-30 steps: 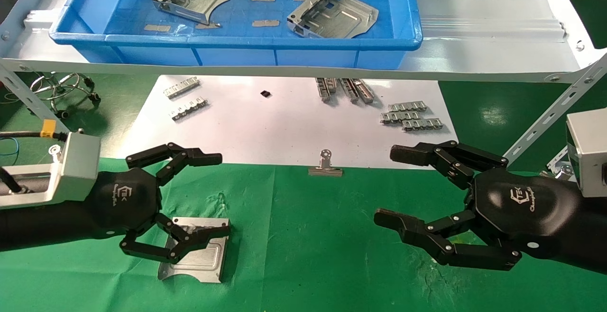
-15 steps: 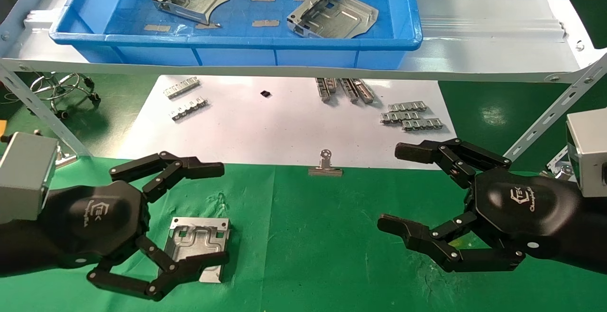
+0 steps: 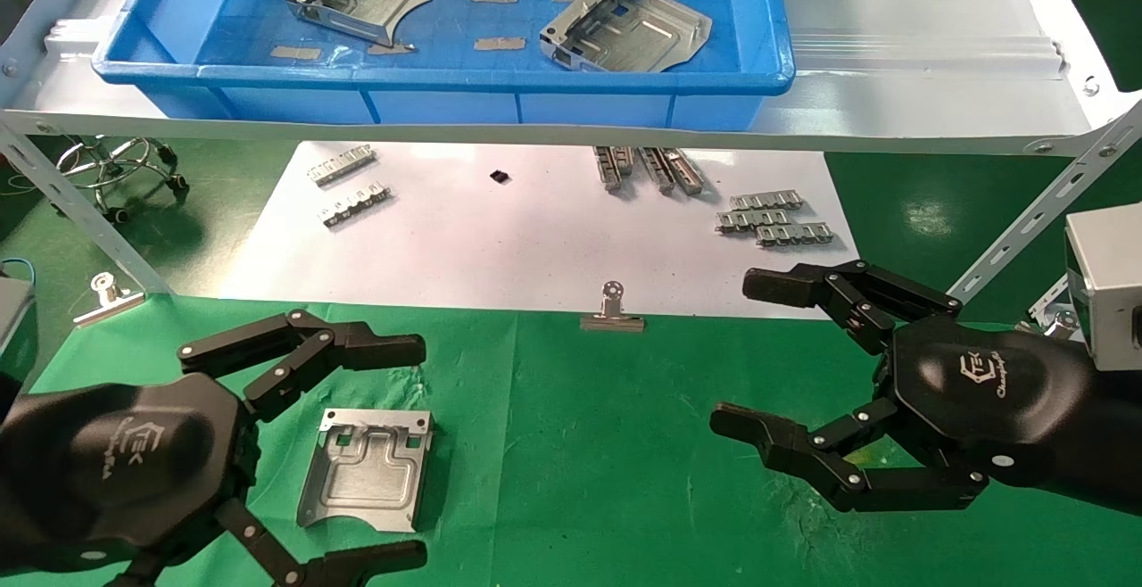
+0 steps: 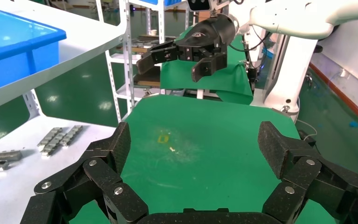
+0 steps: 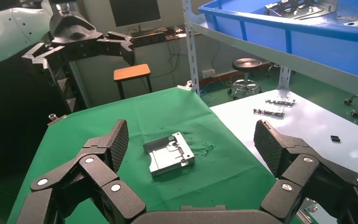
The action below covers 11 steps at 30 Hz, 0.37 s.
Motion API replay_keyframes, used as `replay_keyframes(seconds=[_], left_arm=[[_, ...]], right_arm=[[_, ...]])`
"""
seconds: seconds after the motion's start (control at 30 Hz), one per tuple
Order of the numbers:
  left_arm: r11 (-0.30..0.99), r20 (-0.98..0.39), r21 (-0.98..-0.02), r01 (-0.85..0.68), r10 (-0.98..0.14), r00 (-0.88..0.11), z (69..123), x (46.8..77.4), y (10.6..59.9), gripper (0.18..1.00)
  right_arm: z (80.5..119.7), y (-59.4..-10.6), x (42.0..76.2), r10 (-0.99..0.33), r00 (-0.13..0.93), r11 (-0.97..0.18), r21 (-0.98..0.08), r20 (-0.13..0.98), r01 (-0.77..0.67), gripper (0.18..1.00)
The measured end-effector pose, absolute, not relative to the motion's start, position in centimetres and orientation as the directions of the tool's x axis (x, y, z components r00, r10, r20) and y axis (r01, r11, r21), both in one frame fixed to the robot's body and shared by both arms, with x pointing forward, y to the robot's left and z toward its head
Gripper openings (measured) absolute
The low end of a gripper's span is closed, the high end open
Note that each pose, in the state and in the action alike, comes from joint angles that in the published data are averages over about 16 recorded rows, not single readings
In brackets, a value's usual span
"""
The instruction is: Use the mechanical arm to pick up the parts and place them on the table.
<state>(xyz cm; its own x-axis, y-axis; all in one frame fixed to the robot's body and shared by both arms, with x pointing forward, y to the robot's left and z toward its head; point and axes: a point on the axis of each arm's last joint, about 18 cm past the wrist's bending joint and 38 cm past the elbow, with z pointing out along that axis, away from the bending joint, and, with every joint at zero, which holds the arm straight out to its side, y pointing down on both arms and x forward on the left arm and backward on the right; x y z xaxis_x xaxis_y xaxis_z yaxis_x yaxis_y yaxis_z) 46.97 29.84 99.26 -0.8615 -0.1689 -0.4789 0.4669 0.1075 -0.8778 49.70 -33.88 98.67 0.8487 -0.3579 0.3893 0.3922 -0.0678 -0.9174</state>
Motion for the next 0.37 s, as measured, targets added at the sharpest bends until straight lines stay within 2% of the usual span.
replay_keyframes(seconds=[0.37], left_arm=[[0.108,-0.479,-0.878,0.467,-0.173,-0.861,99.25,47.13,29.91,1.001]], right_arm=[[98.67,-33.88,49.7,-0.358,0.849,-0.068,-0.917,0.389,0.392,1.001]])
